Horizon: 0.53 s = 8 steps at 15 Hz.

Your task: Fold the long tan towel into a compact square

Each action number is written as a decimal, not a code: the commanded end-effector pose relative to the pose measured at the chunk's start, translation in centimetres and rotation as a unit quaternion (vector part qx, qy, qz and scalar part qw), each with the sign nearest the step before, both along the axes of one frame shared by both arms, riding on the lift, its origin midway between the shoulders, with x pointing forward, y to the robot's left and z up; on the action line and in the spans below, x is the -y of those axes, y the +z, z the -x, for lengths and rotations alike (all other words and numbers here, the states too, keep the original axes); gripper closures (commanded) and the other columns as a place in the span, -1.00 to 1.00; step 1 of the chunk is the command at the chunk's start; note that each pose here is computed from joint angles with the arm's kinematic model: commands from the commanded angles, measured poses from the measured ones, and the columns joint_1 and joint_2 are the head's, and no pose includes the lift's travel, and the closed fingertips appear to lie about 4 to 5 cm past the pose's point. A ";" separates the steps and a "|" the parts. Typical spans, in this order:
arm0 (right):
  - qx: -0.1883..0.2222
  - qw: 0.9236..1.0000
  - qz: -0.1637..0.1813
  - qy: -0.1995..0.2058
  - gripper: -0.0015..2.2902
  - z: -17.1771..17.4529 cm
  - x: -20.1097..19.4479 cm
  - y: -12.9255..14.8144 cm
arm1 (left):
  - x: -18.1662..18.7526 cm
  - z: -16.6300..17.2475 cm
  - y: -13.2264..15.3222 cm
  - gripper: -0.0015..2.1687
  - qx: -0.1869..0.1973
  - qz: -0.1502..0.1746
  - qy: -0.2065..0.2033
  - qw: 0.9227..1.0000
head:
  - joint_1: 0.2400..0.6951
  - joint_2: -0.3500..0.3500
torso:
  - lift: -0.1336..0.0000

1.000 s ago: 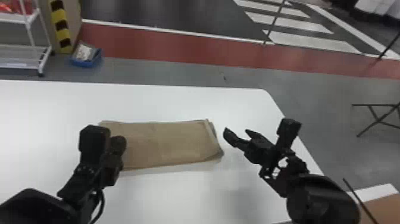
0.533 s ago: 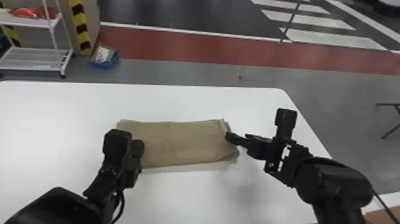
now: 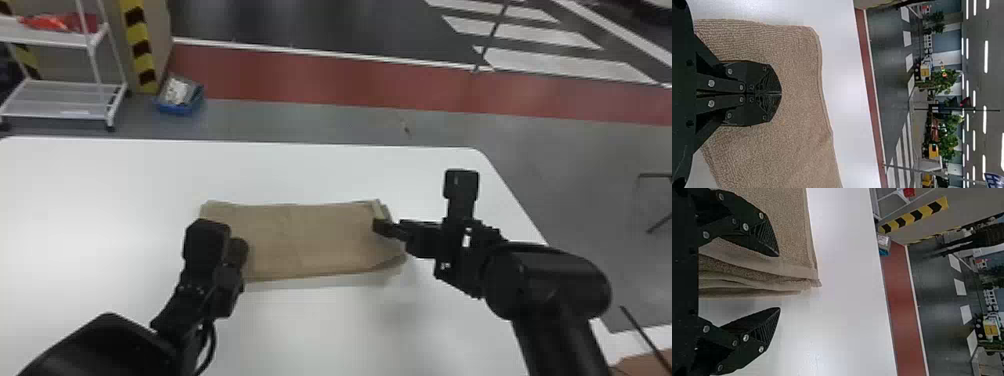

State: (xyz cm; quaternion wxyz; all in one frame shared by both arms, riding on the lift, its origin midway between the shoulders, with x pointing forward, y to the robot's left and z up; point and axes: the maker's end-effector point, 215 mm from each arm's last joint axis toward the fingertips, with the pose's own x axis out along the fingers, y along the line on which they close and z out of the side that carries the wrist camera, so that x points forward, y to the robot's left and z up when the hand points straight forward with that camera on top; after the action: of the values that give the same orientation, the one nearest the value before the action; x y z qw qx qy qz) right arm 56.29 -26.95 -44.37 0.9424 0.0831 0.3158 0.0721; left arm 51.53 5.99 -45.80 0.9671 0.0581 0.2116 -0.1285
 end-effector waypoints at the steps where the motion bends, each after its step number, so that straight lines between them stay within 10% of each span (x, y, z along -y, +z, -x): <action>1: -0.017 1.000 0.001 0.009 -0.59 0.0 -0.9 -0.4 | -0.2 0.1 -0.4 0.96 -0.005 -0.004 0.001 1.000 | 1.00 -0.61 | -0.86; 6: -0.045 0.999 0.015 0.005 -0.53 0.9 -0.1 -1.7 | 0.1 0.2 -0.4 0.96 -0.006 -0.004 -0.002 1.000 | 1.00 -0.59 | -0.86; 8: -0.048 0.999 0.011 0.008 -0.18 1.1 -0.4 -1.7 | 0.1 0.1 -0.4 0.96 -0.006 -0.004 -0.001 1.000 | 1.00 -0.61 | -0.86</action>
State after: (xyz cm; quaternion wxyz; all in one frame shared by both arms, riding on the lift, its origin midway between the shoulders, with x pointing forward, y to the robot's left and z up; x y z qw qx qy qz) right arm 55.37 -26.72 -46.05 0.9276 0.0713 0.3600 0.0702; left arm 51.36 5.90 -46.19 0.9655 0.0617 0.2176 -0.1294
